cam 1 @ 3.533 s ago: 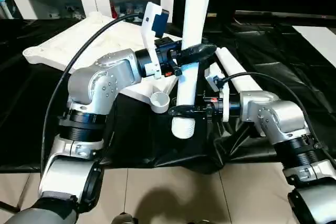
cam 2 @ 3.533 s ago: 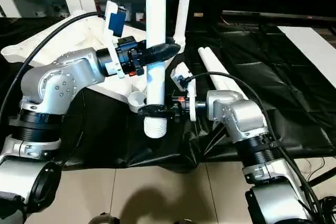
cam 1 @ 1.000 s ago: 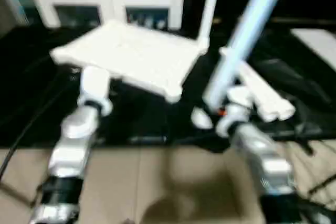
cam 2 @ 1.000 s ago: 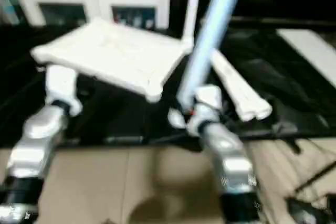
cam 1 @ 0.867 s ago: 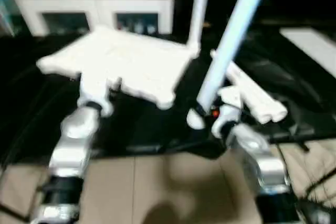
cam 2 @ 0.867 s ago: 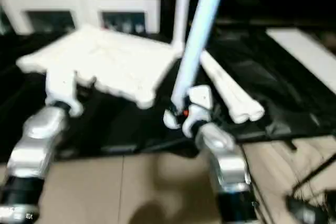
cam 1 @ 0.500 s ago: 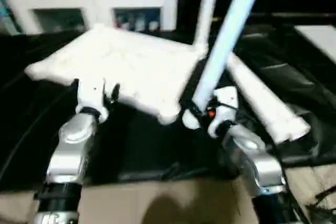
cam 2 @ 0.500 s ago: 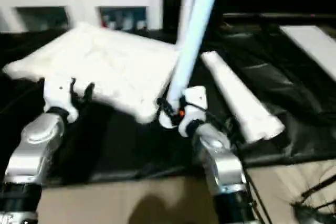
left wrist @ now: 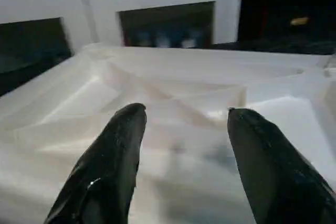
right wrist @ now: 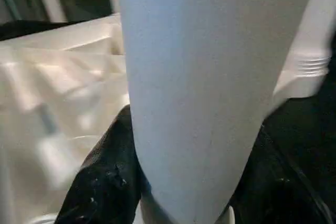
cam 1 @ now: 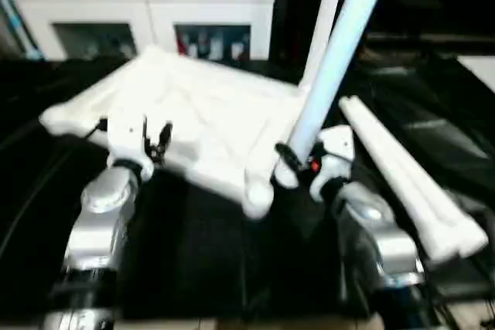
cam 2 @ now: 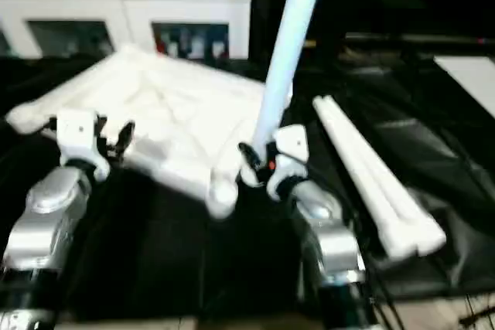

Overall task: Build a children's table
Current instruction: Pick table leg

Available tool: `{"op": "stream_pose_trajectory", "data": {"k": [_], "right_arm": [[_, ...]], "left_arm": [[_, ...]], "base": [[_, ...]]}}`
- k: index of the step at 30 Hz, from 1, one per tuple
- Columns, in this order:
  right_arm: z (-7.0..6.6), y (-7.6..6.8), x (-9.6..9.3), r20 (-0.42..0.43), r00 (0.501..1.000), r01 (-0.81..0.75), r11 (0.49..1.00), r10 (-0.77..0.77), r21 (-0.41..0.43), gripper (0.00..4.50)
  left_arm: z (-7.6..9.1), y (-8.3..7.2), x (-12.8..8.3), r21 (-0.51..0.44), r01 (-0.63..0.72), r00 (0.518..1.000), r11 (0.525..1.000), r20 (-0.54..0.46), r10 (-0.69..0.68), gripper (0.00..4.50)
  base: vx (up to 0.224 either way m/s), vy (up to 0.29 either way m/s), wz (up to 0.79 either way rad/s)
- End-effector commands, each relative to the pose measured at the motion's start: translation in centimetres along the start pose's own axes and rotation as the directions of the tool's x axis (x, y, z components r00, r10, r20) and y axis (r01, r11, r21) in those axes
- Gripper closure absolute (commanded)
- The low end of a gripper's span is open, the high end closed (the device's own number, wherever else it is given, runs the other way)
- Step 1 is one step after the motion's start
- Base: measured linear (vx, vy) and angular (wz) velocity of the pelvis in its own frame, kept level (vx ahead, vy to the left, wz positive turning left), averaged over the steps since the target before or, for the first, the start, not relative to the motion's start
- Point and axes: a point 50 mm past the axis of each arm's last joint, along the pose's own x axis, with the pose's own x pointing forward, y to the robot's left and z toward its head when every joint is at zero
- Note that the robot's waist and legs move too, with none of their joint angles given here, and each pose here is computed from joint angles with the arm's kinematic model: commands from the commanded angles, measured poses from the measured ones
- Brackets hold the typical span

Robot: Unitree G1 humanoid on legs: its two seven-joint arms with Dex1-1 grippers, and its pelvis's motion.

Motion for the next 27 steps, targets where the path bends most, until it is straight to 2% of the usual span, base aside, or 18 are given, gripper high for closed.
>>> {"op": "stream_pose_trajectory", "data": {"k": [1,4,6,7,8,10,12,13,14,15,17,21,22,23,24,25,26,27], "right_arm": [[0.8,-0.7,-0.1,0.035,0.999,0.021,0.999,-0.020,-0.025,2.64],[1.0,-0.7,-0.1,0.041,0.999,0.007,0.999,-0.005,-0.038,2.64],[1.4,-0.8,-0.1,0.059,0.997,-0.037,0.999,0.039,-0.039,2.64],[1.7,-1.1,-0.2,0.068,0.996,-0.057,0.997,0.060,-0.043,2.64],[2.0,-1.3,-0.2,0.075,0.994,-0.080,0.996,0.083,-0.043,2.64],[2.3,-1.7,-0.3,0.072,0.991,-0.112,0.993,0.115,-0.045,2.64],[2.6,-2.1,-0.4,0.075,0.986,-0.144,0.988,0.148,-0.050,2.64],[2.6,-2.2,-0.4,0.075,0.986,-0.146,0.988,0.150,-0.051,2.64],[3.0,-2.5,-0.5,0.075,0.980,-0.181,0.981,0.186,-0.064,2.64],[3.0,-2.6,-0.5,0.075,0.979,-0.185,0.981,0.190,-0.065,2.64],[3.1,-2.9,-0.8,0.065,0.969,-0.231,0.969,0.237,-0.090,2.64],[2.9,-3.3,-1.3,0.012,0.945,-0.322,0.939,0.325,-0.124,2.64],[2.8,-3.3,-1.4,0.002,0.940,-0.337,0.932,0.341,-0.131,2.64],[2.8,-3.4,-1.6,-0.007,0.936,-0.348,0.927,0.351,-0.141,2.64],[2.7,-3.5,-1.9,-0.031,0.924,-0.381,0.911,0.381,-0.157,2.64],[2.7,-3.5,-1.9,-0.033,0.923,-0.384,0.909,0.384,-0.160,2.64],[2.7,-3.7,-2.2,-0.048,0.918,-0.396,0.902,0.394,-0.172,2.64],[2.6,-3.7,-2.3,-0.051,0.917,-0.397,0.901,0.394,-0.177,2.64]], "left_arm": [[0.2,-0.7,0.3,-0.033,0.024,1.000,0.999,0.019,-0.024,1.63],[0.2,-0.6,0.3,-0.093,0.034,0.999,0.995,0.038,-0.030,1.63],[0.5,0.2,0.3,-0.143,0.125,0.990,0.982,0.085,-0.113,1.46],[1.2,0.4,0.2,-0.164,0.224,0.969,0.961,0.140,-0.202,1.36],[1.7,0.6,0.1,-0.136,0.311,0.944,0.941,0.163,-0.288,1.36],[2.1,0.6,0.2,-0.045,0.423,0.900,0.905,0.140,-0.414,1.26],[2.3,0.1,0.0,0.052,0.567,0.820,0.822,0.065,-0.569,1.04],[2.3,0.1,0.0,0.055,0.573,0.815,0.817,0.062,-0.576,0.96],[2.2,-0.2,0.0,0.104,0.673,0.737,0.732,-0.010,-0.676,0.91],[2.2,-0.2,0.0,0.107,0.680,0.731,0.725,-0.017,-0.683,0.91],[1.9,-0.5,0.1,0.167,0.749,0.659,0.641,-0.097,-0.746,0.66],[0.9,-0.9,-0.1,0.213,0.877,0.477,0.430,-0.280,-0.833,0.66],[0.6,-1.0,-0.1,0.220,0.892,0.448,0.395,-0.312,-0.838,0.66],[0.5,-1.0,-0.1,0.228,0.905,0.420,0.359,-0.345,-0.839,0.87],[0.4,-1.1,0.1,0.259,0.923,0.369,0.283,-0.394,-0.842,0.87],[0.4,-1.1,0.1,0.261,0.925,0.364,0.276,-0.399,-0.842,0.98],[0.4,-1.2,0.3,0.255,0.937,0.331,0.240,-0.420,-0.845,1.00],[0.4,-1.3,0.3,0.246,0.941,0.318,0.230,-0.425,-0.847,1.06]], "base": [[0.138,-0.106,0.05],[0.153,-0.088,0.05],[0.110,-0.045,0.04],[0.000,0.000,0.00],[0.000,0.000,0.00],[0.000,0.000,0.00],[0.000,0.000,0.00],[-0.064,0.007,0.08],[-0.064,0.007,0.08],[-0.063,-0.008,0.14],[-0.064,0.009,0.09],[-0.042,0.012,0.03],[0.000,0.000,0.00],[0.000,0.000,0.00],[0.000,0.000,0.00],[0.000,0.000,0.00],[0.000,0.000,0.00],[0.000,0.000,0.00]]}}
